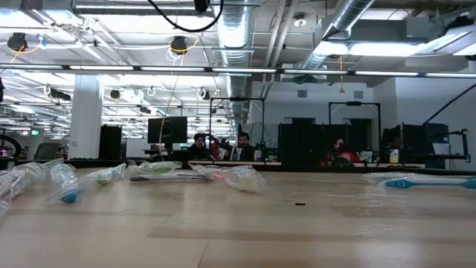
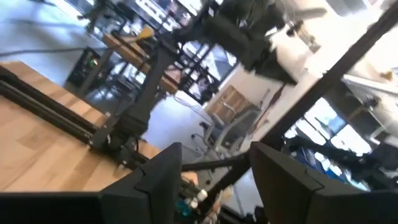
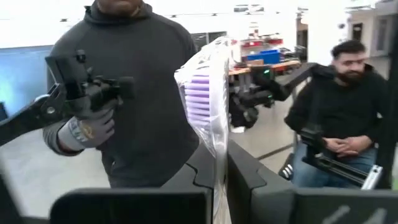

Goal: Pick & Place toothbrushing station
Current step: Put the right purple toothbrush into the black organizer

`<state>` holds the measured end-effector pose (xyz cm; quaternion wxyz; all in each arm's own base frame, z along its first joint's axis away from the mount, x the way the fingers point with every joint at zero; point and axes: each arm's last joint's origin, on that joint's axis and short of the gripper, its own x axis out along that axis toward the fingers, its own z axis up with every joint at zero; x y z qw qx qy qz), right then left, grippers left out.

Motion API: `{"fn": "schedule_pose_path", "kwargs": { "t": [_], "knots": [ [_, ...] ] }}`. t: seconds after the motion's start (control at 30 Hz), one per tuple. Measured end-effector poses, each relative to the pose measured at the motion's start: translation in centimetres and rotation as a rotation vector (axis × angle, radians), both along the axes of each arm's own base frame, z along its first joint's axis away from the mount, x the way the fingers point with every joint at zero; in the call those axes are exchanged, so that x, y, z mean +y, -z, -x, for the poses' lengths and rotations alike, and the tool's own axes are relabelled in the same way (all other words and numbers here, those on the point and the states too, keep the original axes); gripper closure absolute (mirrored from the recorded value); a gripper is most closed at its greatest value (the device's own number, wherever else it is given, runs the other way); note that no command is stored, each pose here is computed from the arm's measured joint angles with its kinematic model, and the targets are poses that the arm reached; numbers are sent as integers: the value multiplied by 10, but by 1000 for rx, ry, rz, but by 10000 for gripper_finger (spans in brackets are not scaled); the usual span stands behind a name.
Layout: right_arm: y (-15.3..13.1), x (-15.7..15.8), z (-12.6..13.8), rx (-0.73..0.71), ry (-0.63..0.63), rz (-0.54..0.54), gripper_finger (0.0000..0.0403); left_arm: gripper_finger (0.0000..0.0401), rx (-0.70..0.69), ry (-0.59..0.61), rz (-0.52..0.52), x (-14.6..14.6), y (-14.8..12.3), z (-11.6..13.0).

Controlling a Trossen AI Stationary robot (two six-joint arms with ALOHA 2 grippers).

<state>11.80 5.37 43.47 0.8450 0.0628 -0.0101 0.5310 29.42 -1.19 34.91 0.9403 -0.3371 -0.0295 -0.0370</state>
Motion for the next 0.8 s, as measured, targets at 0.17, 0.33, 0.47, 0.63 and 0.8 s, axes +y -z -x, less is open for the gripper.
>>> {"fn": "schedule_pose_path", "kwargs": {
  "t": [0.17,0.33,0.47,0.63,0.8],
  "knots": [
    [23,-4,45,-79,-72,-23,397,229,-71,22,-30,-10,-7,2],
    [50,-8,66,-104,-79,-96,398,233,-110,19,-96,-14,-11,3],
    [67,-4,65,-100,-118,-117,398,233,-136,-12,-92,-12,-13,4],
    [89,7,58,-40,-188,-93,398,233,-143,-11,-91,-12,-14,4],
    [113,20,56,-67,-264,-61,398,233,-143,-11,-91,-12,-14,4]
  ]
}}
